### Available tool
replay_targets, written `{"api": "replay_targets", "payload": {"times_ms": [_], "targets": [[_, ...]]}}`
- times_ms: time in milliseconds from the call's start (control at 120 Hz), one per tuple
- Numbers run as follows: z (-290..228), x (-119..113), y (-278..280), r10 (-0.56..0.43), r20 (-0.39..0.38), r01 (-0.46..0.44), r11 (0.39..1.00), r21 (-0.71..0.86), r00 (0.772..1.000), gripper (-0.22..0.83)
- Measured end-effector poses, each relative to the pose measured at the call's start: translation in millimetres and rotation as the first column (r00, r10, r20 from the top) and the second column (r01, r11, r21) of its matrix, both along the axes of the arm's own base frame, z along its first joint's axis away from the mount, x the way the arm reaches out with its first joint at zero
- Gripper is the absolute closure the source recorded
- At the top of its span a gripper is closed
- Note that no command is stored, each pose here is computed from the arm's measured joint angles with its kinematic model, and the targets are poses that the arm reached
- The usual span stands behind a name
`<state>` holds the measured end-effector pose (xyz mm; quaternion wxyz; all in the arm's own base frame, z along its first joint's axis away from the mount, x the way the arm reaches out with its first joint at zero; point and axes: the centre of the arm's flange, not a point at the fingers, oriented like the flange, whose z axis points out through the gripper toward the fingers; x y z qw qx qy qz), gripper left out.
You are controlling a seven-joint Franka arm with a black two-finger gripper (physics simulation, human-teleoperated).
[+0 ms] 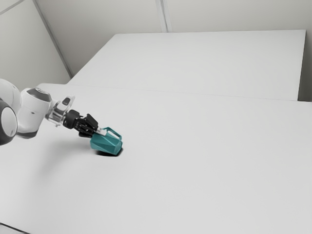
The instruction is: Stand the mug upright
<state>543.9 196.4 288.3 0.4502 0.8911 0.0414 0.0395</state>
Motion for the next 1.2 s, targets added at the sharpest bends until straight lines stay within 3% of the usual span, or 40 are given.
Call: {"api": "replay_targets", "payload": {"times_ms": [308, 492, 575, 675, 825, 1008, 1200], "targets": [[50, 3, -13, -0.051, 0.083, 0.052, 0.999, -0.011, 0.995, 0.74], [104, 25, -44, -0.196, 0.118, 0.180, 0.975, 0.130, 0.974, 0.75], [134, 37, -55, -0.283, 0.089, 0.249, 0.927, 0.280, 0.955, 0.75], [159, 49, -79, -0.377, 0.022, 0.327, 0.829, 0.453, 0.926, 0.75], [168, 62, -119, -0.428, -0.065, 0.371, 0.689, 0.623, 0.902, 0.76], [163, 75, -146, -0.390, -0.091, 0.323, 0.587, 0.743, 0.916, 0.77], [134, 74, -165, -0.312, -0.087, 0.262, 0.580, 0.771, 0.946, 0.78]]}}
